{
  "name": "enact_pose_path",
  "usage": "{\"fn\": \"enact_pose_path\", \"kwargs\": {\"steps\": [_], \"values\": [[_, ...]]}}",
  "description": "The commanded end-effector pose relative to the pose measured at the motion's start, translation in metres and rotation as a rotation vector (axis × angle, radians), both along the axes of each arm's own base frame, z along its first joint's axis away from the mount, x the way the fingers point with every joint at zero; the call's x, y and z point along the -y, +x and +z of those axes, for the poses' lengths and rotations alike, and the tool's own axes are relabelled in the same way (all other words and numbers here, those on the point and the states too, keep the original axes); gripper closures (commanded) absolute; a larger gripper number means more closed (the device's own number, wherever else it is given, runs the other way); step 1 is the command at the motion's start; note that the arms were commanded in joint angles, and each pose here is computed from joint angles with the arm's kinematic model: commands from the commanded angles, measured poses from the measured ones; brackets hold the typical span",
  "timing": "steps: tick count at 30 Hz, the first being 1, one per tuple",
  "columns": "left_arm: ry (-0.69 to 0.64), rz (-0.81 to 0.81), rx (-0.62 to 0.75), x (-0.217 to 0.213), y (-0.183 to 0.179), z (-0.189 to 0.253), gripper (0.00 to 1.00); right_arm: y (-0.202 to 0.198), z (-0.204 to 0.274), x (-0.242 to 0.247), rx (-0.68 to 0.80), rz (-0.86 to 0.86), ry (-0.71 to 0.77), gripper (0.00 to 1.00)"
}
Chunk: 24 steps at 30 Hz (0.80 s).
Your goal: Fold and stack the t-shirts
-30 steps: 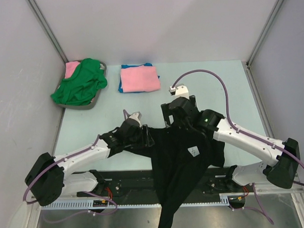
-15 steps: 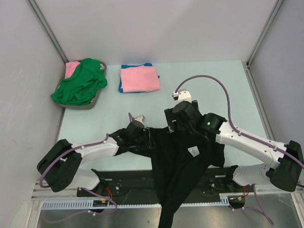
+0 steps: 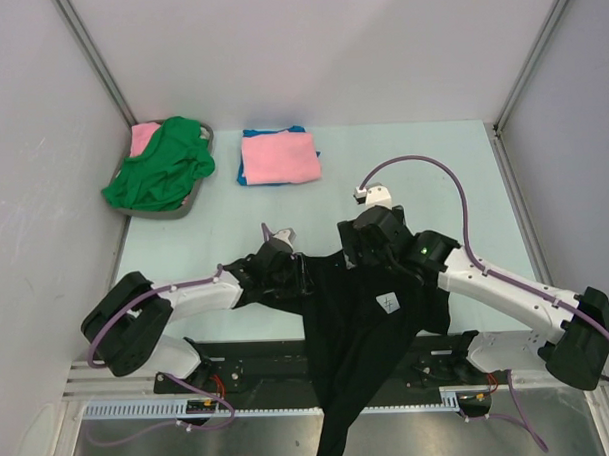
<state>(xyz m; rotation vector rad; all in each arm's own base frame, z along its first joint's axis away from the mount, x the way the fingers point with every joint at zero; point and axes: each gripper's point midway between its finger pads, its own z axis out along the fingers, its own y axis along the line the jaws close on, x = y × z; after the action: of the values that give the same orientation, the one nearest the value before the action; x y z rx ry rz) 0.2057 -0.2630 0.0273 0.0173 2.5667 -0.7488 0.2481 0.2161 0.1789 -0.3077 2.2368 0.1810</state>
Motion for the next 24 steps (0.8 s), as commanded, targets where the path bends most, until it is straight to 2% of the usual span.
{"fn": "enact_pose_path", "kwargs": {"steps": [1, 4, 7, 8, 10, 18, 24], "values": [[-0.033, 0.004, 0.052, 0.008, 0.01, 0.026, 0.51, 0.004, 0.016, -0.005, 0.041, -0.002, 0.067, 0.01], [-0.027, 0.013, 0.07, 0.004, 0.011, 0.032, 0.52, 0.004, 0.015, -0.004, 0.038, -0.002, 0.064, 0.02], [-0.016, 0.025, 0.079, 0.001, 0.012, 0.033, 0.64, 0.003, 0.014, -0.004, 0.037, 0.0, 0.071, 0.03], [-0.015, 0.025, 0.081, 0.001, 0.013, 0.033, 0.78, 0.002, 0.013, -0.004, 0.035, 0.001, 0.07, 0.04], [-0.004, 0.024, 0.071, 0.001, 0.013, 0.027, 1.0, 0.002, 0.014, -0.004, 0.035, 0.001, 0.073, 0.04], [-0.021, 0.003, 0.041, 0.007, 0.009, 0.016, 1.0, 0.0, 0.016, 0.003, 0.04, -0.007, 0.072, 0.04], [-0.038, 0.036, 0.145, -0.003, 0.017, 0.059, 1.0, -0.002, 0.02, 0.0, 0.041, 0.017, 0.097, 0.05]]}}
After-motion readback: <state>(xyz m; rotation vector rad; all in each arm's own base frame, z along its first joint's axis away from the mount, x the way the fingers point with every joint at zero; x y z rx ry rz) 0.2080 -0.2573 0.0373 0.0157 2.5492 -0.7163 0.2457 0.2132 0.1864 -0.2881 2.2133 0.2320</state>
